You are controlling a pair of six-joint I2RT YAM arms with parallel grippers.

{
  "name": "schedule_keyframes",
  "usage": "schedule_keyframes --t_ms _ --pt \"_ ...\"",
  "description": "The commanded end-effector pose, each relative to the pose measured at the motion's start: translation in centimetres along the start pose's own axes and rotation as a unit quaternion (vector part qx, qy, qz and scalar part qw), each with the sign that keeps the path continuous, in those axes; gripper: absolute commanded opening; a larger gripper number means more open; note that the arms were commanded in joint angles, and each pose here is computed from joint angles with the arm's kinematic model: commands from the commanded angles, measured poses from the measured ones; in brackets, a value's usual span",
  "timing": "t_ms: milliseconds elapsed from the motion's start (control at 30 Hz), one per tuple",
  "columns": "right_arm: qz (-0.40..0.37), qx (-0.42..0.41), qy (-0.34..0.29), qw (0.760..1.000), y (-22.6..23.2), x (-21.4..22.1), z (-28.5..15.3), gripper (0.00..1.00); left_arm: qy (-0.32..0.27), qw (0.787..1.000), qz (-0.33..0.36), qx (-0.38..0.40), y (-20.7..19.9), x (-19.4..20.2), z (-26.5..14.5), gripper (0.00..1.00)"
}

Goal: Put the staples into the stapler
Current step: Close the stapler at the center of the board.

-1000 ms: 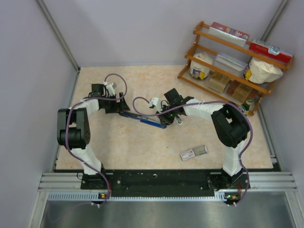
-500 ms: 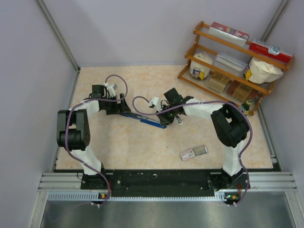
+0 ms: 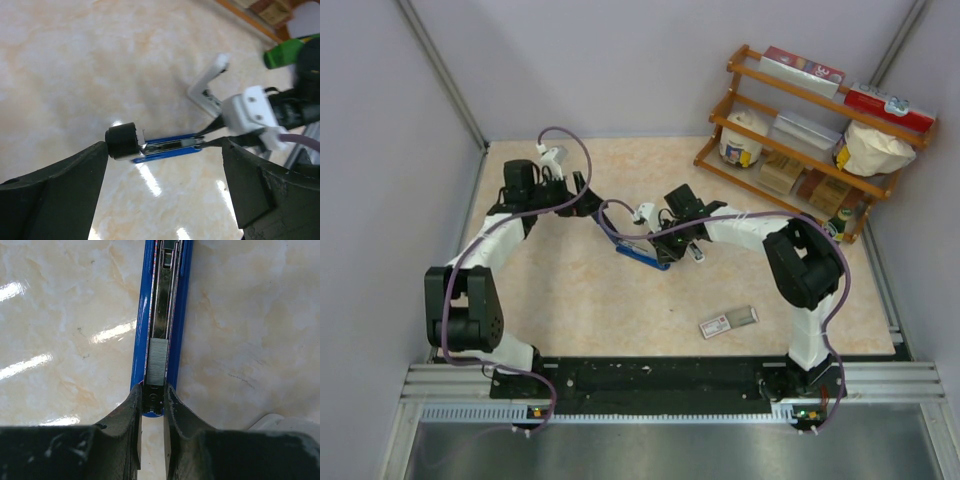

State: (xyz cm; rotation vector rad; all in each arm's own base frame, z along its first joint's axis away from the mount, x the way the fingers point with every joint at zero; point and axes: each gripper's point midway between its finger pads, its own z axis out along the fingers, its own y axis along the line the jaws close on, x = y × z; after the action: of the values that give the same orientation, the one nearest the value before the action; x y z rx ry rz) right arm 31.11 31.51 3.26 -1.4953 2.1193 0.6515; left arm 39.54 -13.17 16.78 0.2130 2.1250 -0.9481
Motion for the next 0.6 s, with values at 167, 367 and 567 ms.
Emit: schedule_keyframes --t_ms 167,367,567 --pt "-0.017 -0.018 0.029 0.999 0.9 1.8 2.1 0.0 -0.008 0.98 0.044 0.196 -10.5 -0.4 -0.9 0.99" --pt "-0.022 -0.014 0.017 1.0 0.8 1.1 1.5 0.0 -0.036 0.974 0.063 0.214 -11.7 -1.7 -2.8 0.99" --pt "-0.026 -0.015 -0.011 0.999 0.5 0.1 0.0 0.11 -0.06 0.979 0.054 0.185 -9.4 -2.9 -4.1 0.99"
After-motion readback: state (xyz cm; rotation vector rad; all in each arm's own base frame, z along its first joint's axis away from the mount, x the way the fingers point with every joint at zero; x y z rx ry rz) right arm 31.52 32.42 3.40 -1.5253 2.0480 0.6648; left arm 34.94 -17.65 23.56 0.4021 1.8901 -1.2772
